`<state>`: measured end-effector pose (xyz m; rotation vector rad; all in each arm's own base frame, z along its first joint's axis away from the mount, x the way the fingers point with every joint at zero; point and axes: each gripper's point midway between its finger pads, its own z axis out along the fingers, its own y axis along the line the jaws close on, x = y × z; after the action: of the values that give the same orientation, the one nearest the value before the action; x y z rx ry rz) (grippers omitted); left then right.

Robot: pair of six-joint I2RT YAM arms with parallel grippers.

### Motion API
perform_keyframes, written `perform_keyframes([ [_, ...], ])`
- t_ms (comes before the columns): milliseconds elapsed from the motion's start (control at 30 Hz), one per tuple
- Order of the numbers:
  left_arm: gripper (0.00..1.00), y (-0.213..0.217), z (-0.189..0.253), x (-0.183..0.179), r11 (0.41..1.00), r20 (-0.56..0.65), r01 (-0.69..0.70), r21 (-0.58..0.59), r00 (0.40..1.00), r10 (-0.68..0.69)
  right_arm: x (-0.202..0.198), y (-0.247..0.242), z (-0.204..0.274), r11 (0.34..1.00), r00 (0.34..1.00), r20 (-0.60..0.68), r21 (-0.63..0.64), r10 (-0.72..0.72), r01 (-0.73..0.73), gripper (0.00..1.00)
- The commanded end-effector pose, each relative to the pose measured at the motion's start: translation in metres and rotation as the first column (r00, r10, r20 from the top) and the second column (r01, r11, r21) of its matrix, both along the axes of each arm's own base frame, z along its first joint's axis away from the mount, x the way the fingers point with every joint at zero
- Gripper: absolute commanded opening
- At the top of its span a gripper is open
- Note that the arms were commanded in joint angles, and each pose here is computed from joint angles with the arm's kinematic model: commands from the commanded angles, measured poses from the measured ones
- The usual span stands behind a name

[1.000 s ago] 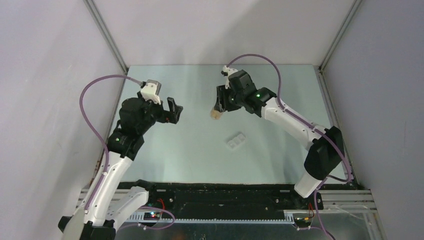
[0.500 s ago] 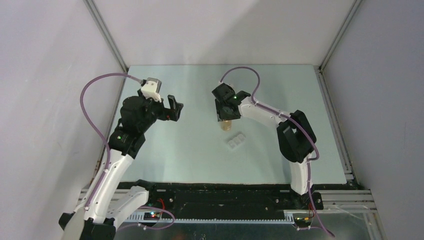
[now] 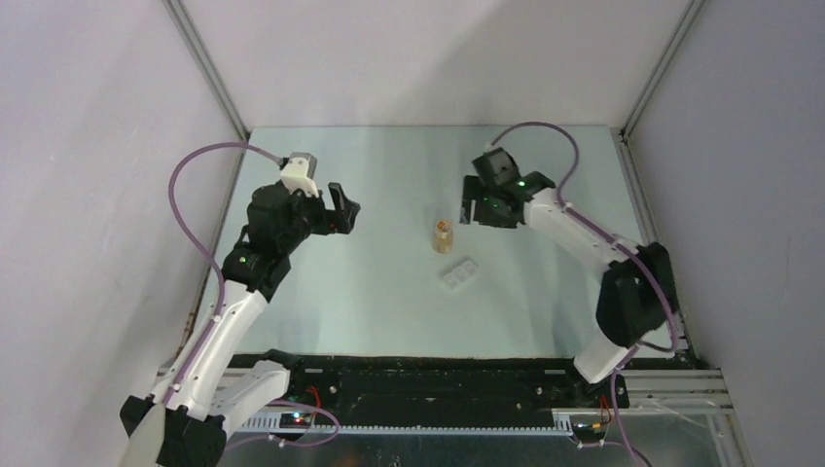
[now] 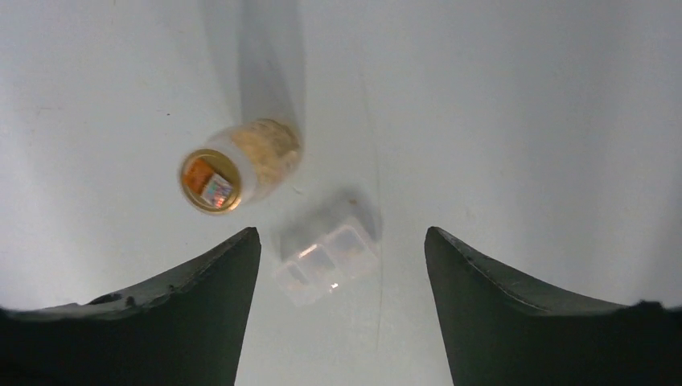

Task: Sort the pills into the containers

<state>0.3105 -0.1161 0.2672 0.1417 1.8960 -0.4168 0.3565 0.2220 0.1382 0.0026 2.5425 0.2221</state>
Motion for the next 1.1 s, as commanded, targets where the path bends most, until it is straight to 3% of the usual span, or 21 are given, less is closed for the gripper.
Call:
perform_keyframes([
  [0, 0.89, -0.019, -0.011, -0.005, 0.993, -0.036, 0.031, -0.116, 0.999, -0.036, -0.018, -0.019, -0.001, 0.99, 0.996, -0.061, 0.119, -0.07, 0.077, 0.73],
  [100, 0.83, -0.029, -0.034, -0.008, 0.99, -0.109, 0.022, -0.142, 0.993, -0.037, -0.02, -0.02, -0.02, 0.987, 0.99, -0.115, 0.13, -0.076, 0.091, 0.59],
  [333, 0.81, -0.046, -0.073, -0.018, 0.981, -0.225, 0.008, -0.192, 0.973, -0.052, -0.011, 0.0, -0.056, 0.97, 0.974, -0.22, 0.217, -0.059, 0.108, 0.46],
  [567, 0.81, -0.048, -0.088, -0.019, 0.981, -0.262, -0.005, -0.193, 0.964, -0.047, -0.018, 0.005, -0.088, 0.972, 0.95, -0.312, 0.212, -0.03, 0.1, 0.39],
  [933, 0.82, -0.049, -0.103, -0.021, 0.98, -0.282, -0.01, -0.198, 0.958, -0.048, -0.058, -0.011, -0.11, 0.995, 0.918, -0.39, 0.035, -0.073, 0.094, 0.4],
  [1067, 0.82, -0.048, -0.106, -0.022, 0.98, -0.287, -0.01, -0.198, 0.957, -0.048, -0.079, -0.017, -0.109, 0.993, 0.907, -0.406, -0.017, -0.112, 0.115, 0.36],
])
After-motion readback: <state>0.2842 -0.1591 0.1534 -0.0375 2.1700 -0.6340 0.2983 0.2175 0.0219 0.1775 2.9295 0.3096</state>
